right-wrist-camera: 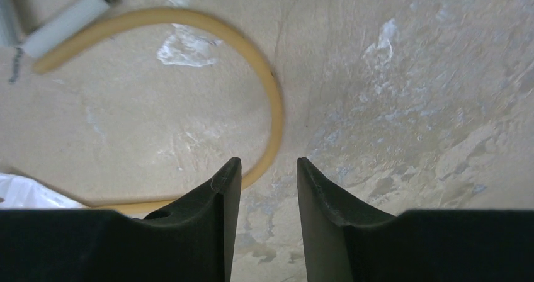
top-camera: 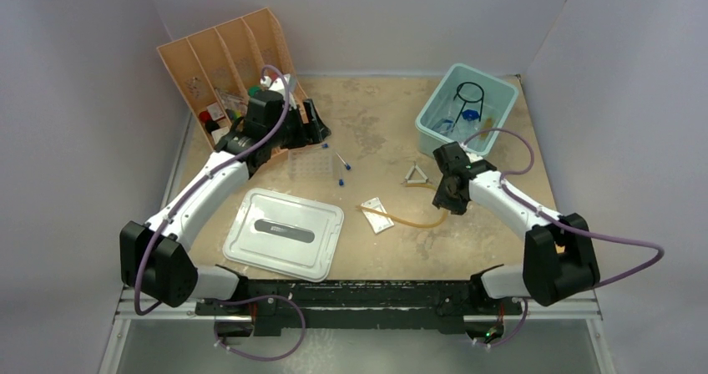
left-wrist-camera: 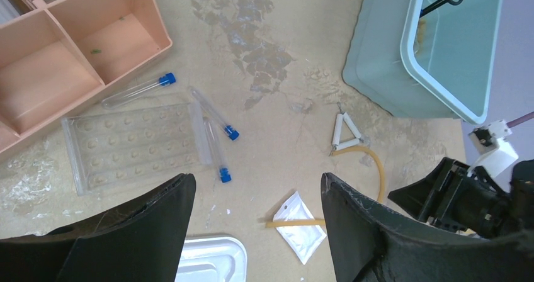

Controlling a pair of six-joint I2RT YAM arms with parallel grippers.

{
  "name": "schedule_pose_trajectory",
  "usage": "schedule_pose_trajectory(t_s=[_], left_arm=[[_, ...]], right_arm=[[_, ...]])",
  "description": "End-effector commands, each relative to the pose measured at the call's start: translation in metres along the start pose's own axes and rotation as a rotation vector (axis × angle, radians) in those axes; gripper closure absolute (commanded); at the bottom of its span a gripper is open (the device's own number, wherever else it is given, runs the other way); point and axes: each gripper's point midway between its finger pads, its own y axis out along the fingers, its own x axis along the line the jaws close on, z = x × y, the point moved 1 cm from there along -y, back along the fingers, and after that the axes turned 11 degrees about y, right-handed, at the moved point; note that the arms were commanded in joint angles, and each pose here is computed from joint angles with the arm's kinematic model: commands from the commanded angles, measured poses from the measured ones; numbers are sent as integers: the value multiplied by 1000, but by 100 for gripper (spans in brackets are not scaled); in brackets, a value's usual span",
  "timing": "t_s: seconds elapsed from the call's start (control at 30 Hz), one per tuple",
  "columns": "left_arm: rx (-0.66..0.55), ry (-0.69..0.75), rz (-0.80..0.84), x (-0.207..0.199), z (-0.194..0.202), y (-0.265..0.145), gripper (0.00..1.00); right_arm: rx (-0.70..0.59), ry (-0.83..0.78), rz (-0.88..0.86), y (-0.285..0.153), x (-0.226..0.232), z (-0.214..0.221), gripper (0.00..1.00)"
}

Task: Organize the chemistry lab equipment

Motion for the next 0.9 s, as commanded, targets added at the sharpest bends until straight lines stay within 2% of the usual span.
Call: schedule_pose_trajectory(t_s=[0.0, 0.33, 0.53, 0.6, 0.63, 0.67, 0.77, 0.87], left_arm=[[-107, -15, 32, -11, -22, -15, 28], [-111, -24, 28, -10, -21, -15, 28], [-111, -23, 25, -9, -20, -15, 28], [-110, -24, 20, -8, -20, -15, 28], [-112, -23, 20, -8, -21, -15, 28], [-113, -22, 18, -8, -21, -16, 28], [-120, -20, 15, -8, -23, -17, 28], [-128, -19, 7, -7, -24, -18, 28]], right_arm=[[12, 99, 19, 12, -6, 12, 62], [44, 129, 21, 34, -5, 27, 70], [63, 137, 67, 47, -10, 34, 83], [61, 135, 73, 49, -9, 33, 93], [49, 134, 71, 49, -7, 30, 98], [28, 122, 57, 47, -4, 24, 100], [-31, 73, -31, 28, 16, -2, 100], [-106, 5, -158, -10, 42, -34, 100]])
